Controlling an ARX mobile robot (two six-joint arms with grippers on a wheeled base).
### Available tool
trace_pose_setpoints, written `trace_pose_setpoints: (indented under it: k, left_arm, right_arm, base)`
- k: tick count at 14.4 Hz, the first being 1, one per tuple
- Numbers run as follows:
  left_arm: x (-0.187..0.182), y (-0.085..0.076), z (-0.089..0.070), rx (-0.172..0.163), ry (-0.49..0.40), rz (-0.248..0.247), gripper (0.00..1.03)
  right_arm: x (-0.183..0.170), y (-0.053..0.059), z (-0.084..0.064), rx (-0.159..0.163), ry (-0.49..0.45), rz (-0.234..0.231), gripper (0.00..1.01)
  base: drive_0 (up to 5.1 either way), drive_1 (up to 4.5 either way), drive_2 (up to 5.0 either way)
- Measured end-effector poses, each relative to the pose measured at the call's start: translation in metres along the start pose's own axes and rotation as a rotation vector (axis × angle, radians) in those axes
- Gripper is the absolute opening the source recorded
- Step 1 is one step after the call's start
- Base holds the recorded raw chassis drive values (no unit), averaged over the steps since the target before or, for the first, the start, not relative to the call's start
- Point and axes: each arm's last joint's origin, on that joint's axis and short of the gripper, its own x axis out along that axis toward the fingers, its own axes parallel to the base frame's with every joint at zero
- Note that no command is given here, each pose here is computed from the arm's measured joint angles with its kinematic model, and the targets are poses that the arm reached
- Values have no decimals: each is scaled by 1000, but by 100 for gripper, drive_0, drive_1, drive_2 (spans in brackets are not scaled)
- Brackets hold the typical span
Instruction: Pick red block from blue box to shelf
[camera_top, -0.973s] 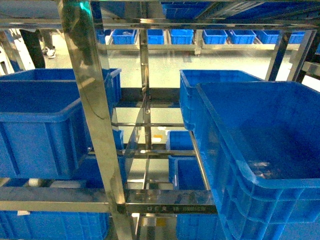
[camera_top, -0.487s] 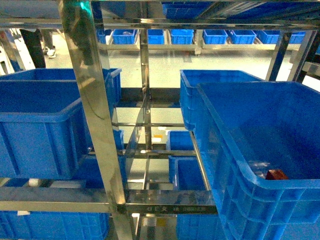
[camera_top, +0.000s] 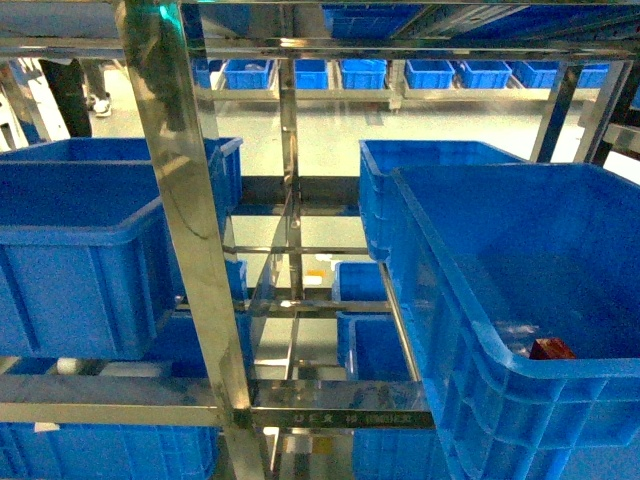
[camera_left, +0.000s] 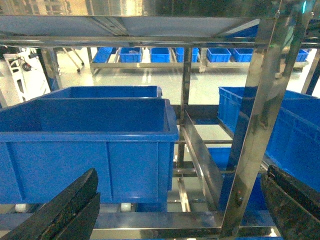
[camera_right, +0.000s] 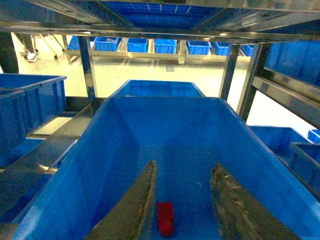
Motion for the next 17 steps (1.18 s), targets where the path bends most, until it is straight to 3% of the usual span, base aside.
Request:
trace_pose_setpoints:
  k: [1, 3, 17]
  left_arm:
    - [0, 0, 0, 0, 0, 0, 98]
    - [0, 0, 0, 0, 0, 1, 98]
    - [0, 0, 0, 0, 0, 1, 98]
  right_arm:
    - [-5, -7, -1, 5, 6, 5, 20]
    - [-15, -12, 1, 12, -7, -13, 2]
    - [-56, -11, 8, 12, -34, -2, 2]
  base:
    - [0, 0, 0]
    - [0, 0, 0]
    - [0, 0, 0]
